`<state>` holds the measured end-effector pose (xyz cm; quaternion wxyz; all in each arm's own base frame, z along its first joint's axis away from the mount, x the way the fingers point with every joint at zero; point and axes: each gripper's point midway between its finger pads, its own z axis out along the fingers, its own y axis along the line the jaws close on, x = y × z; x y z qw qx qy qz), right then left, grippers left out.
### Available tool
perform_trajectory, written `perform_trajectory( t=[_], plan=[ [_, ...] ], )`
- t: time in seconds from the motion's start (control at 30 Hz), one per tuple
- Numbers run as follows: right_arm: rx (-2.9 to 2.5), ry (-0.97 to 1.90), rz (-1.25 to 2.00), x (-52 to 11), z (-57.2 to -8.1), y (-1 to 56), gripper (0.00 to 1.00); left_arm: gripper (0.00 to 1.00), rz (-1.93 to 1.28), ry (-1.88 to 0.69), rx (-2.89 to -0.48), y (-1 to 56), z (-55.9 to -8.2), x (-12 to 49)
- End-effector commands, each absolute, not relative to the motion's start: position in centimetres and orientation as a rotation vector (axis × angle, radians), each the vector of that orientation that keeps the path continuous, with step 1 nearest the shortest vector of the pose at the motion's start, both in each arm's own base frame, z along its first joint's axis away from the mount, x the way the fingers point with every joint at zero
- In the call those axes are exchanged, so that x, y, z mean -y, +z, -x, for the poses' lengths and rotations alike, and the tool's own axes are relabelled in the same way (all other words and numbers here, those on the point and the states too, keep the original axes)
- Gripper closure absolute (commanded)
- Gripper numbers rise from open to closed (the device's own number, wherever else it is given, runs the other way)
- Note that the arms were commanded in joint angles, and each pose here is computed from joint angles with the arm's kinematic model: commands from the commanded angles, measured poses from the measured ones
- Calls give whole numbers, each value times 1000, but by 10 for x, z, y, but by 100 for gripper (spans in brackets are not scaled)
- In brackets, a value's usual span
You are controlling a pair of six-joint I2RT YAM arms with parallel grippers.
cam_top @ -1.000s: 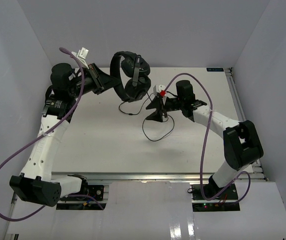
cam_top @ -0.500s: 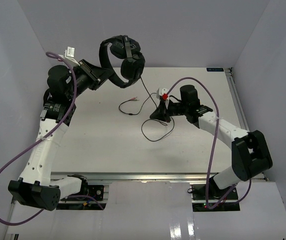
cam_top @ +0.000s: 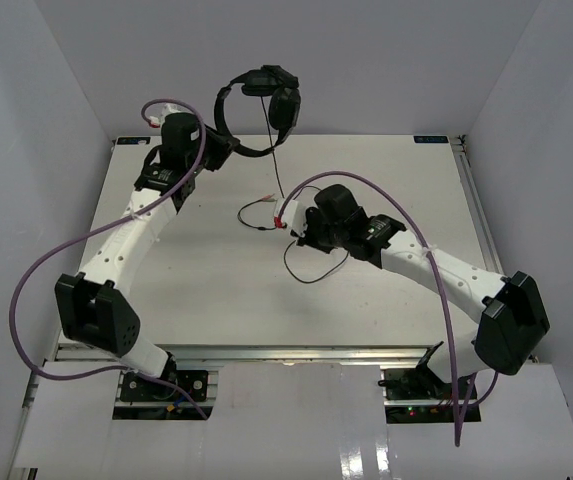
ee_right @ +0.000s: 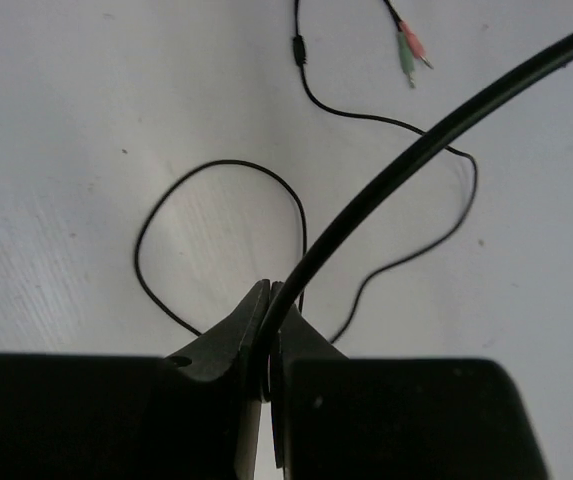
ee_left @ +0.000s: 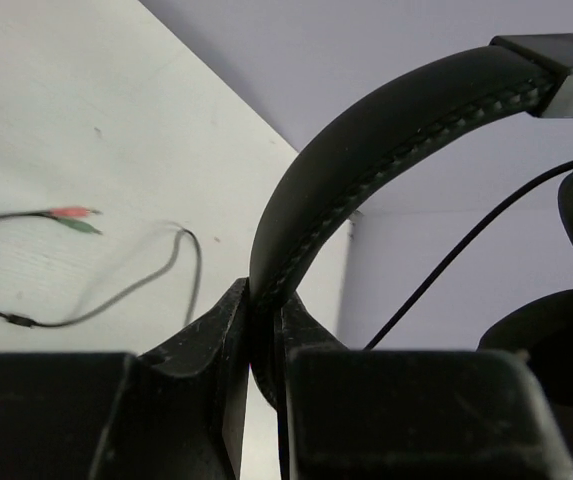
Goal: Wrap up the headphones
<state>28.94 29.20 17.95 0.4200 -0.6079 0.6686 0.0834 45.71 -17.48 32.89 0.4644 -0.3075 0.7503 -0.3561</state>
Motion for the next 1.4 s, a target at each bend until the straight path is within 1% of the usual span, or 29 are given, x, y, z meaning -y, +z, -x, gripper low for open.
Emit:
perform_trajectory(
  t=[0.0, 0.07, 0.17, 0.23, 0.3, 0.43, 0.5, 0.57, 0.67, 0.8, 1.03, 1.17, 1.23, 1.37],
  plan=[
    [-1582, -275, 1471, -250, -320, 244, 92, 100, 725, -595, -1748, 354, -475, 156],
    [-1552, -352, 1454, -241, -327, 260, 92, 100, 679, -460, -1813, 323, -481, 151],
    [-1523, -408, 1418, -235, -333, 276, 92, 100, 629, -350, -1882, 286, -482, 148],
    [-1508, -417, 1389, -236, -337, 290, 92, 100, 569, -279, -1966, 250, -481, 152],
    [-1491, -421, 1348, -236, -342, 309, 92, 100, 516, -269, -2031, 224, -475, 162],
    [-1484, -411, 1261, -226, -355, 336, 92, 100, 371, -314, -2071, 207, -458, 186],
    [-1475, -386, 1241, -223, -357, 346, 92, 100, 272, -348, -2072, 209, -446, 197],
    [-1470, -344, 1250, -225, -355, 346, 92, 100, 240, -348, -2073, 207, -439, 202],
    [-1486, -204, 1373, -240, -337, 319, 92, 100, 293, -366, -2059, 209, -432, 199],
    [-1466, -86, 1505, -246, -312, 294, 92, 100, 370, -453, -2016, 233, -433, 204],
    [-1405, 39, 1638, -246, -277, 283, 92, 100, 594, -514, -1967, 257, -457, 195],
    [-1373, 92, 1687, -246, -263, 278, 92, 100, 699, -521, -1941, 256, -471, 195],
    [-1370, 111, 1702, -248, -259, 276, 92, 100, 733, -548, -1927, 261, -480, 200],
    [-1362, 94, 1689, -253, -263, 284, 92, 100, 801, -606, -1954, 247, -497, 218]
  ],
)
